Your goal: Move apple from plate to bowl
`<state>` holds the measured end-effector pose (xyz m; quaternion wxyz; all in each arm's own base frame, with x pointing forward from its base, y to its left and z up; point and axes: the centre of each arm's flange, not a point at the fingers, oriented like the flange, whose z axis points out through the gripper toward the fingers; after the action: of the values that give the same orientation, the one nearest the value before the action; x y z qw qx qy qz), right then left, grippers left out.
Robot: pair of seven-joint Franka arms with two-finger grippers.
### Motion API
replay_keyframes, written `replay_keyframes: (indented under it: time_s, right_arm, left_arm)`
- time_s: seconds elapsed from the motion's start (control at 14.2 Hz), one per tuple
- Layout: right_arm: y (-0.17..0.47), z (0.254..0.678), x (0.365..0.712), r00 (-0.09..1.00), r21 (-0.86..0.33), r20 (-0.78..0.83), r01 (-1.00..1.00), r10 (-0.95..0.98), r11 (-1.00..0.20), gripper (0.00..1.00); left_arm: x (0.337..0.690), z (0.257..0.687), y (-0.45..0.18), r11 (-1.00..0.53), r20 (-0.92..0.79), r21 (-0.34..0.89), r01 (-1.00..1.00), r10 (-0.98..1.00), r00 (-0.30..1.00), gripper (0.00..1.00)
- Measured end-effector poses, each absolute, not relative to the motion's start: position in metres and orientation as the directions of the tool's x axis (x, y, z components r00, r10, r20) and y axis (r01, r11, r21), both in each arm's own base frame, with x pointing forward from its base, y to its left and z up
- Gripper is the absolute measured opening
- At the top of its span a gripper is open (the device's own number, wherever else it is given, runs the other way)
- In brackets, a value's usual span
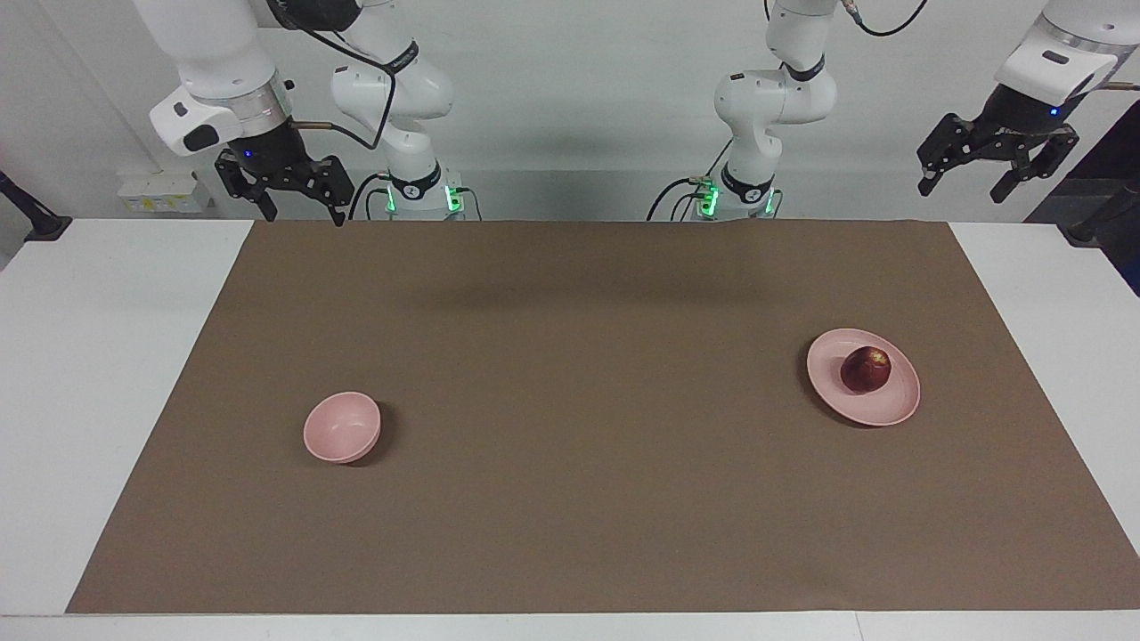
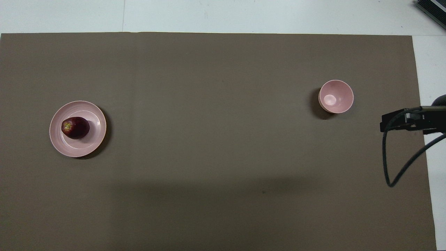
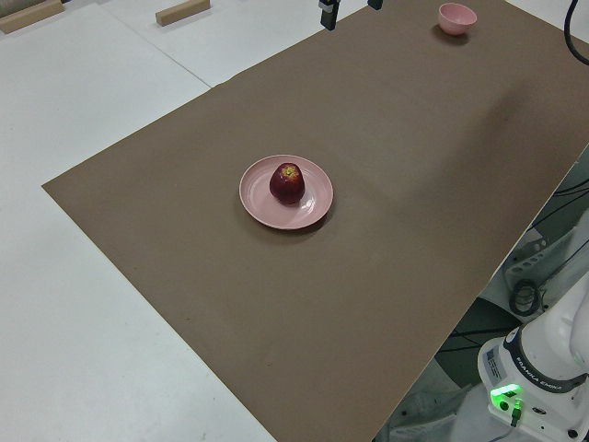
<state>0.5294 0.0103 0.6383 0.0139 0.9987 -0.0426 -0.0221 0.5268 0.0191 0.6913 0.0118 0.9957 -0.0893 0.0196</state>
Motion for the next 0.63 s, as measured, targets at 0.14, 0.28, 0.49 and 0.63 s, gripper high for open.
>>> replay_keyframes:
  time_s: [0.14, 0.28, 0.49, 0.63]
  right_arm:
    - [0.010, 0.638, 0.529, 0.995, 0.030, -0.043, -0.085, -0.086, -0.996, 1.00]
    - [0.010, 0.638, 0.529, 0.995, 0.030, -0.043, -0.085, -0.086, -0.996, 1.00]
    - [0.010, 0.638, 0.529, 0.995, 0.030, -0.043, -0.085, -0.086, -0.996, 1.00]
    - [0.010, 0.638, 0.529, 0.995, 0.030, -0.043, -0.085, -0.086, -0.996, 1.00]
  left_arm:
    - [0.534, 0.674, 0.019, -0.984, 0.054, 0.018, -0.177, -0.176, 0.983, 1.00]
    - [0.540, 0.653, 0.020, -0.984, 0.067, 0.015, -0.176, -0.174, 0.982, 1.00]
    - [0.548, 0.616, 0.021, -0.984, 0.071, 0.014, -0.177, -0.175, 0.982, 1.00]
    - [0.554, 0.584, 0.025, -0.982, 0.086, 0.010, -0.187, -0.185, 0.979, 1.00]
